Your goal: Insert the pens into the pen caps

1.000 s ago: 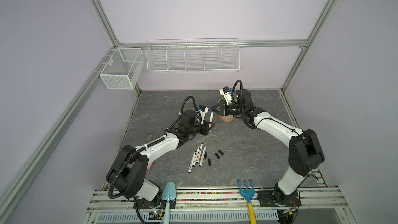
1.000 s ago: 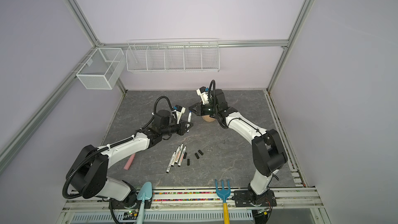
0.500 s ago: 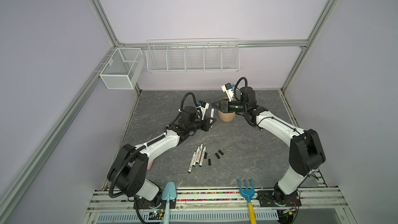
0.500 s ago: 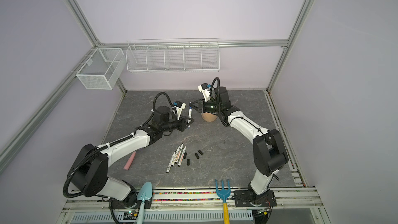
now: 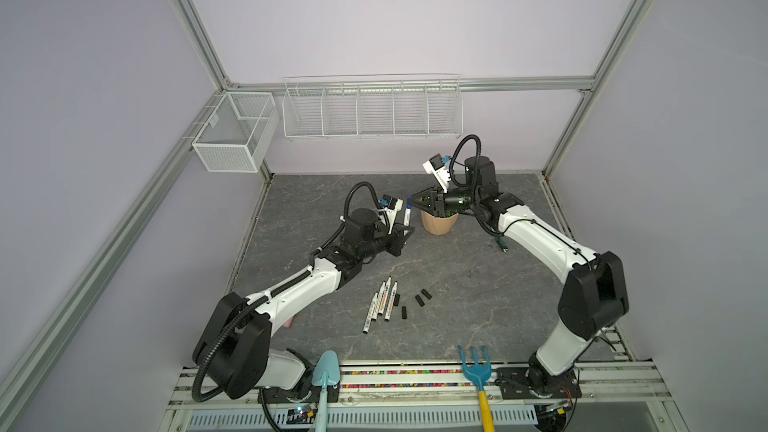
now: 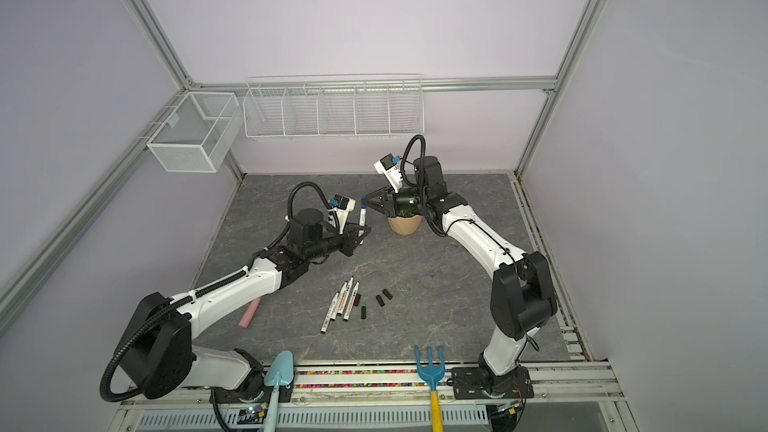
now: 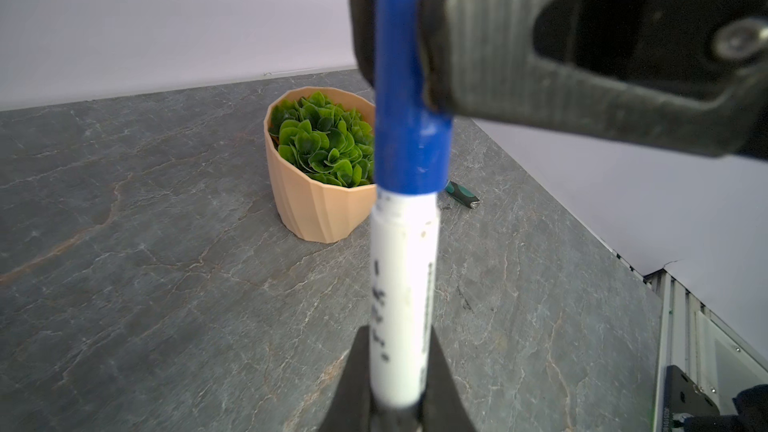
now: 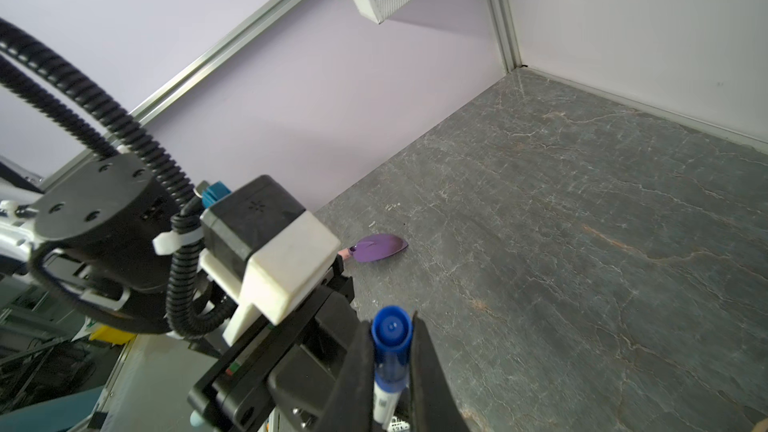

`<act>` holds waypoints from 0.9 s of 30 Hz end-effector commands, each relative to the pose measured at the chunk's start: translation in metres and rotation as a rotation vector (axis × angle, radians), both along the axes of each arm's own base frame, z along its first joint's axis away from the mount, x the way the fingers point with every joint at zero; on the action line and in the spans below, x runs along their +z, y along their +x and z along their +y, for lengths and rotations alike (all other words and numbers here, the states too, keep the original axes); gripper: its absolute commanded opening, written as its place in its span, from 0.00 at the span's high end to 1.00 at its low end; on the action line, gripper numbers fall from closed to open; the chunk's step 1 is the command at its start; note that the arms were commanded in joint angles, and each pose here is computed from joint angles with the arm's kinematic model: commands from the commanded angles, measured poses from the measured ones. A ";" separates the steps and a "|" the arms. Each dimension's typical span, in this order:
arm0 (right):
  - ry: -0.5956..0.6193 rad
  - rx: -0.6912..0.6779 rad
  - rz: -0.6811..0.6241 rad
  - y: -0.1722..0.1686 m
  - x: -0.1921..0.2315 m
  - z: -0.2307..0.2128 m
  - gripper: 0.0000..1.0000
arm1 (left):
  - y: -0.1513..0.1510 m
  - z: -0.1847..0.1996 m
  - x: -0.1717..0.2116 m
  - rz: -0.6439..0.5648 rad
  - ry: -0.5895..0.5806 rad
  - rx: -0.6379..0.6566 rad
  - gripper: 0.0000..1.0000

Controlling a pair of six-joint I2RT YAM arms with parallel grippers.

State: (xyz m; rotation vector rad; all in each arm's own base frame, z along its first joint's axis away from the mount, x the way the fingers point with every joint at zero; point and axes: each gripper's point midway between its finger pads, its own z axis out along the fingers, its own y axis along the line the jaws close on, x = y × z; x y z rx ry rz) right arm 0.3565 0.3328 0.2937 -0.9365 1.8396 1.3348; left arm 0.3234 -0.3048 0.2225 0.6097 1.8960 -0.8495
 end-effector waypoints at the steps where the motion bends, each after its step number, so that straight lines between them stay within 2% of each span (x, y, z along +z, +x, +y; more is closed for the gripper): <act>1: 0.004 0.277 0.230 -0.084 -0.007 -0.002 0.93 | 0.046 0.038 0.076 -0.269 -0.108 0.264 1.00; 5: 0.002 0.296 0.209 -0.090 0.000 -0.002 0.93 | 0.041 0.035 0.073 -0.323 -0.063 0.257 1.00; 11: 0.010 0.337 0.208 -0.100 0.004 0.001 0.93 | 0.031 0.041 0.089 -0.451 -0.136 0.275 1.00; 17: 0.020 0.356 0.193 -0.106 0.013 0.003 0.93 | 0.029 0.038 0.091 -0.478 -0.127 0.254 1.00; 27: -0.114 0.278 0.100 -0.099 0.013 0.002 0.92 | 0.012 0.026 0.081 -0.490 -0.058 0.137 1.00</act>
